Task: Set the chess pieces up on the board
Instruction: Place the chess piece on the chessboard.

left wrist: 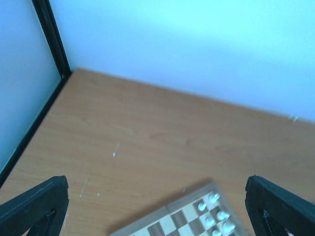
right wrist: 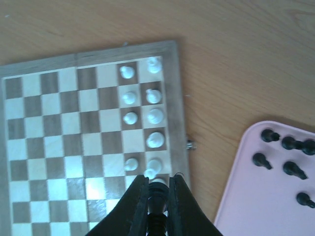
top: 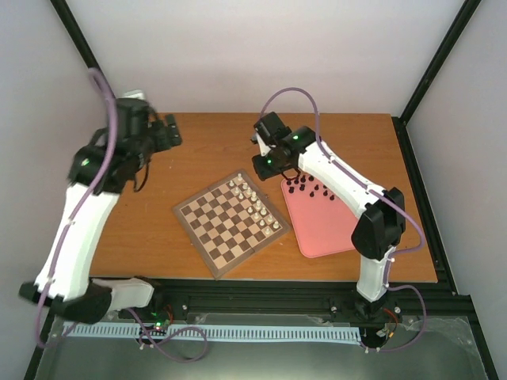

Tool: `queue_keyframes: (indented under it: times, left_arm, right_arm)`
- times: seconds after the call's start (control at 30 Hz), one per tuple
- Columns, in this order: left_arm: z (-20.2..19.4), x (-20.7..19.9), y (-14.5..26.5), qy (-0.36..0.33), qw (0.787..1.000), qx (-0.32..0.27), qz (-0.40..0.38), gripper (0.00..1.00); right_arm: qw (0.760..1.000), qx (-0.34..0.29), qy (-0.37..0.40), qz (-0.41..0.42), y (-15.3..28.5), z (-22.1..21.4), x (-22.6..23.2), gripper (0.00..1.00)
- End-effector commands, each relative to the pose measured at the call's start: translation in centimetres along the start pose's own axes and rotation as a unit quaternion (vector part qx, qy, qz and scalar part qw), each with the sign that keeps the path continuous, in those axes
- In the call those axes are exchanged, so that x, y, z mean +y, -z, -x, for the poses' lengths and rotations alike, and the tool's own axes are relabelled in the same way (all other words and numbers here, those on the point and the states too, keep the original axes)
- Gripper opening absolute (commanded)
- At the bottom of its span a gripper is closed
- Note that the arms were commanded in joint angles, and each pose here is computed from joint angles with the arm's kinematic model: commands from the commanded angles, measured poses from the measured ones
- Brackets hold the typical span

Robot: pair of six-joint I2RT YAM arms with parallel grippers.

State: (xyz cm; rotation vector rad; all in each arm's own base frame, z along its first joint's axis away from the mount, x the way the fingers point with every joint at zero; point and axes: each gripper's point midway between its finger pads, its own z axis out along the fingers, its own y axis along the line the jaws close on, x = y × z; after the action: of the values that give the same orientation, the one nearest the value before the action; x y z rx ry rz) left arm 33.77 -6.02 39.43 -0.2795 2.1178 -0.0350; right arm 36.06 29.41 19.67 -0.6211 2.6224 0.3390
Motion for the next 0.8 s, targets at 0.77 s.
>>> queue_keyframes:
  times: [0.77]
  left_arm:
    - [1.7,0.6,14.1,0.054,0.978,-0.088,-0.182,1.0]
  right_arm:
    - [0.983,0.111,0.141,0.044,-5.5,-9.5,19.9,0.03]
